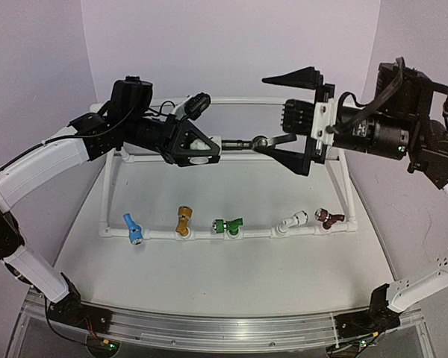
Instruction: Install the water faucets
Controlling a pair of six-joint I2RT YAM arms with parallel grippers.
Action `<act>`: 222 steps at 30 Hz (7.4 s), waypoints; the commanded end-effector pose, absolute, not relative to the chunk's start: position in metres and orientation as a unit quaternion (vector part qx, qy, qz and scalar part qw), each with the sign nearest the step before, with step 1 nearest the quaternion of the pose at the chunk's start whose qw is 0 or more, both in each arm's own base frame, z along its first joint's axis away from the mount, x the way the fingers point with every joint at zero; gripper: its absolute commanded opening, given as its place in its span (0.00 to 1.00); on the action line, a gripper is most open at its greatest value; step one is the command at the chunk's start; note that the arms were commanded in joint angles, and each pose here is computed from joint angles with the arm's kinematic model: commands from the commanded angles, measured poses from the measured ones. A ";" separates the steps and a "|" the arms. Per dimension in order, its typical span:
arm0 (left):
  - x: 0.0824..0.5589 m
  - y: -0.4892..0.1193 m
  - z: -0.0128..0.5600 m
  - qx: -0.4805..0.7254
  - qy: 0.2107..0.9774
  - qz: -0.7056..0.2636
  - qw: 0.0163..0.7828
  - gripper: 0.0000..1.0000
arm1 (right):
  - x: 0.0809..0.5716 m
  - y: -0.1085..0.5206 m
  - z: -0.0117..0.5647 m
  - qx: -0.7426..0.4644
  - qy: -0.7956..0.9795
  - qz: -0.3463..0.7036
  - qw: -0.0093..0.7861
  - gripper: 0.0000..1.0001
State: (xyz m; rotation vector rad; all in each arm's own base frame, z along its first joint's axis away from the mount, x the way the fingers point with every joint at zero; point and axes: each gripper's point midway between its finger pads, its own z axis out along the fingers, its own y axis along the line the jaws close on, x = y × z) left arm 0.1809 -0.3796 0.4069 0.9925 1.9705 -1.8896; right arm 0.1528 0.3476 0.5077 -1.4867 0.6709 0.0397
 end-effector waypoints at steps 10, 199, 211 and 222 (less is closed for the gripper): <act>0.158 -0.369 0.448 0.398 0.602 -0.679 0.132 0.00 | 0.180 0.353 0.491 -0.665 0.318 -0.068 0.673 0.95; 0.168 -0.391 0.425 0.390 0.596 -0.699 0.063 0.00 | 0.152 0.347 0.455 -0.724 0.227 -0.018 0.652 0.98; 0.171 -0.394 0.415 0.388 0.607 -0.692 0.054 0.00 | 0.170 0.347 0.494 -0.668 0.263 -0.035 0.696 0.98; 0.165 -0.388 0.413 0.402 0.609 -0.681 0.058 0.00 | 0.202 0.345 0.509 -0.631 0.320 -0.045 0.705 0.98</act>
